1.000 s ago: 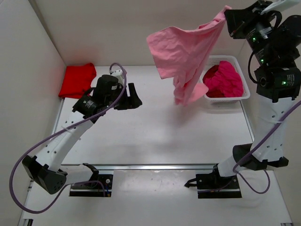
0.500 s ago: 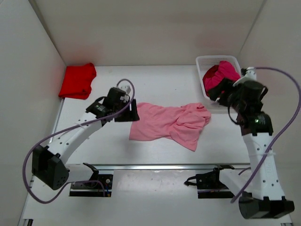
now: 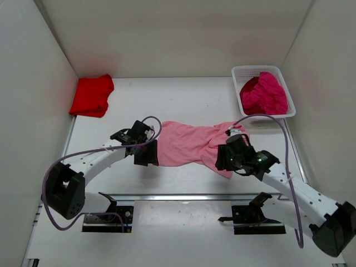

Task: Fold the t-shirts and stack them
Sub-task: Move the tshirt to the center of the board, then flatten out the tshirt

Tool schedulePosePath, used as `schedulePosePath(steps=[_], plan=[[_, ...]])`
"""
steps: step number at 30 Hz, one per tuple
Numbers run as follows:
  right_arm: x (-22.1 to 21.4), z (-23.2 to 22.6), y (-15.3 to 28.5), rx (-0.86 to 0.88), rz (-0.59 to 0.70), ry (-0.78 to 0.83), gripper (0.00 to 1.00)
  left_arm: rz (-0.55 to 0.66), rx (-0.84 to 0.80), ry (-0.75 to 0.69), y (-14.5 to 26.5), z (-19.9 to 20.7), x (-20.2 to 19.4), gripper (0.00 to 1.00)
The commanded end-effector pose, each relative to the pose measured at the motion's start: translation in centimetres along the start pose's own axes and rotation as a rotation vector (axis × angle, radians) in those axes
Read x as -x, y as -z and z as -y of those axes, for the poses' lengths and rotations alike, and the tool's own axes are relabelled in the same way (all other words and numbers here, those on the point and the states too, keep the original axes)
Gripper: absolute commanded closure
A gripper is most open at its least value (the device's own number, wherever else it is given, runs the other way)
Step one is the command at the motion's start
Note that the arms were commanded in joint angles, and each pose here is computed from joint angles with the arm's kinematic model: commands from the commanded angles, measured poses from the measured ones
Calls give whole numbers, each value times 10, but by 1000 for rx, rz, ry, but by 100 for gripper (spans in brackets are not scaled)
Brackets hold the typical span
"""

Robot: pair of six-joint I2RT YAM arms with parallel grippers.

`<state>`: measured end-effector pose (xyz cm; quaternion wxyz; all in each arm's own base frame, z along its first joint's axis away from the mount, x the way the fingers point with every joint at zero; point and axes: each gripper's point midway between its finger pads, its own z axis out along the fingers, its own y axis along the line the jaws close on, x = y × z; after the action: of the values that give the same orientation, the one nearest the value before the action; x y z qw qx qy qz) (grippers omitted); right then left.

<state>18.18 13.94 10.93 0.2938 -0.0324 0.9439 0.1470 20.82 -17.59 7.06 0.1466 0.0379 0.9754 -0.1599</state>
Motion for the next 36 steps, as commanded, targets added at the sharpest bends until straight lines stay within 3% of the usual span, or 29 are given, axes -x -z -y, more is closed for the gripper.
schedulePosePath(steps=[1, 8, 11, 15, 25, 31, 36], plan=[[13, -8, -13, -76, 68, 53, 54, -46, -45, 28, -12, 4, -16, 38], [19, -2, -48, -50, 57, -20, 42, 11, -38, 138, -23, -15, -7, 34], [26, -9, -55, -47, 60, 9, 39, 27, -92, 162, -28, -1, -3, 32], [35, -20, -65, -36, 54, 39, 40, 35, -125, 197, -33, 9, 4, 33], [50, -33, -76, -18, 57, 51, 41, 61, -61, 232, -44, -12, 4, 51], [46, -37, -90, -27, 26, 56, 41, 104, -76, 281, -49, -13, 10, 42], [47, -35, -96, -29, 11, 52, 42, 121, -85, 304, -53, -11, 19, 45]])
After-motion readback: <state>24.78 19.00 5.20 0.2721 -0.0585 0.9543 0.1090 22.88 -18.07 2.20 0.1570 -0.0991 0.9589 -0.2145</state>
